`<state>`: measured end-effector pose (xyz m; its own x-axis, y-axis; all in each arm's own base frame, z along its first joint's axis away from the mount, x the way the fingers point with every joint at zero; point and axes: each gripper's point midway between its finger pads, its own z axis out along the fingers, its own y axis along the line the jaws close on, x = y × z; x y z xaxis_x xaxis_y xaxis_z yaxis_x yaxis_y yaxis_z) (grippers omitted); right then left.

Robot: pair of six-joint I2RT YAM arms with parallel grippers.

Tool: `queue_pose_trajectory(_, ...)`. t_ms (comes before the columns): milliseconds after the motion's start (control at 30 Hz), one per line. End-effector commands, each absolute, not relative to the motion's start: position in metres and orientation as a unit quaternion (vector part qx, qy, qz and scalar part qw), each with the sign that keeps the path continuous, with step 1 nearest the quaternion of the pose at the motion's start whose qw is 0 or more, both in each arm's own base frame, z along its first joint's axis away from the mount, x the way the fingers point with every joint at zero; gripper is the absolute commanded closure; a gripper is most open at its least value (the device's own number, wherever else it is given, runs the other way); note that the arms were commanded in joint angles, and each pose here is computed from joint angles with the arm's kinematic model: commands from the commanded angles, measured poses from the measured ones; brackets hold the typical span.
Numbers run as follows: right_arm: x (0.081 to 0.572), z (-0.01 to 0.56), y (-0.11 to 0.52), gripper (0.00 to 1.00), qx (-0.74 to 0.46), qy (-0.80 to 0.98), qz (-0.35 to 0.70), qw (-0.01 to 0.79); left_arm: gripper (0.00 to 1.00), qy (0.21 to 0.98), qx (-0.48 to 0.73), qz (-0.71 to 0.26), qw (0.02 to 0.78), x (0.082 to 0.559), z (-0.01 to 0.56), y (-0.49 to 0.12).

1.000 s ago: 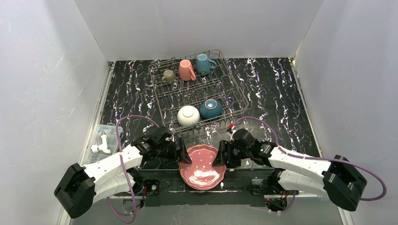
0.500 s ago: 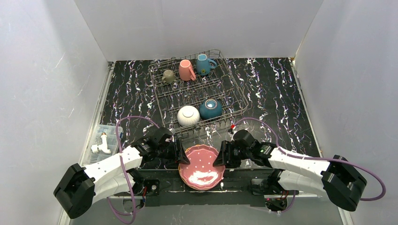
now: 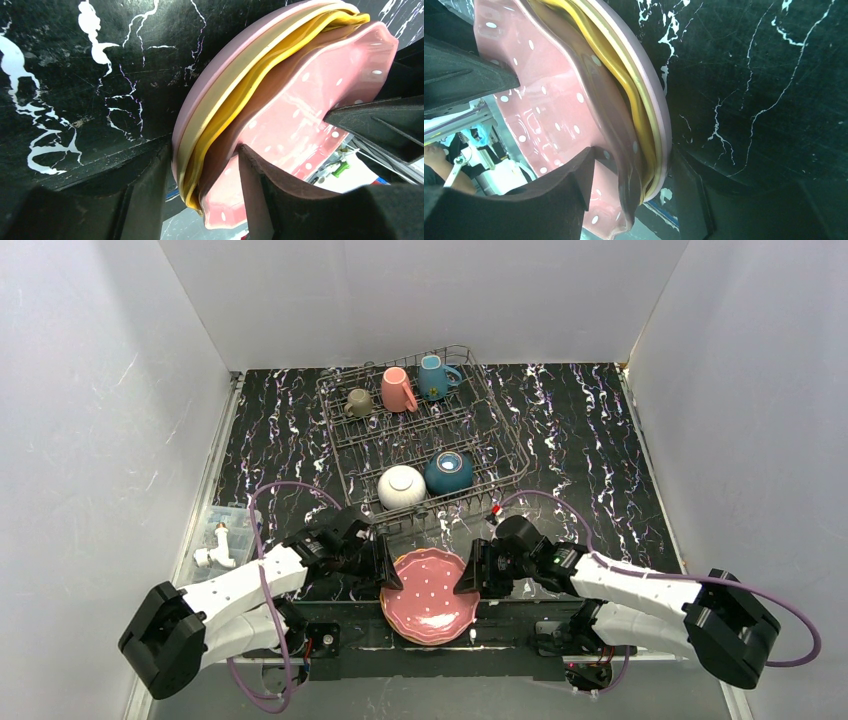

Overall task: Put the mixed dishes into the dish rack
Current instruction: Move the plate to the corner of the board.

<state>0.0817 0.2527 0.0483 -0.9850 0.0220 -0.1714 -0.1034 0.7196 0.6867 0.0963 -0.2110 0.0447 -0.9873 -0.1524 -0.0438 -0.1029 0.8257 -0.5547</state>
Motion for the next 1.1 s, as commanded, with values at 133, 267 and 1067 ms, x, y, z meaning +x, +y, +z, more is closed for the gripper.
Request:
queue_pose_trajectory(133,0.129,0.088,0.281,0.59,-0.01,0.898,0.406,0.17,0.56,0.945,-0.05,-0.308,0.095,0.129,0.07,-0.232)
queue_pose_trajectory(267,0.138,0.095,0.283,0.59,-0.01,0.897,0.405,0.18,0.56,0.947,-0.045,-0.302,0.101,0.134,0.072,-0.234)
queue_pose_trajectory(1067,0.155,0.098,0.261,0.51,-0.015,0.911,0.356,0.206,0.28,0.954,-0.026,-0.265,0.134,0.15,0.085,-0.228)
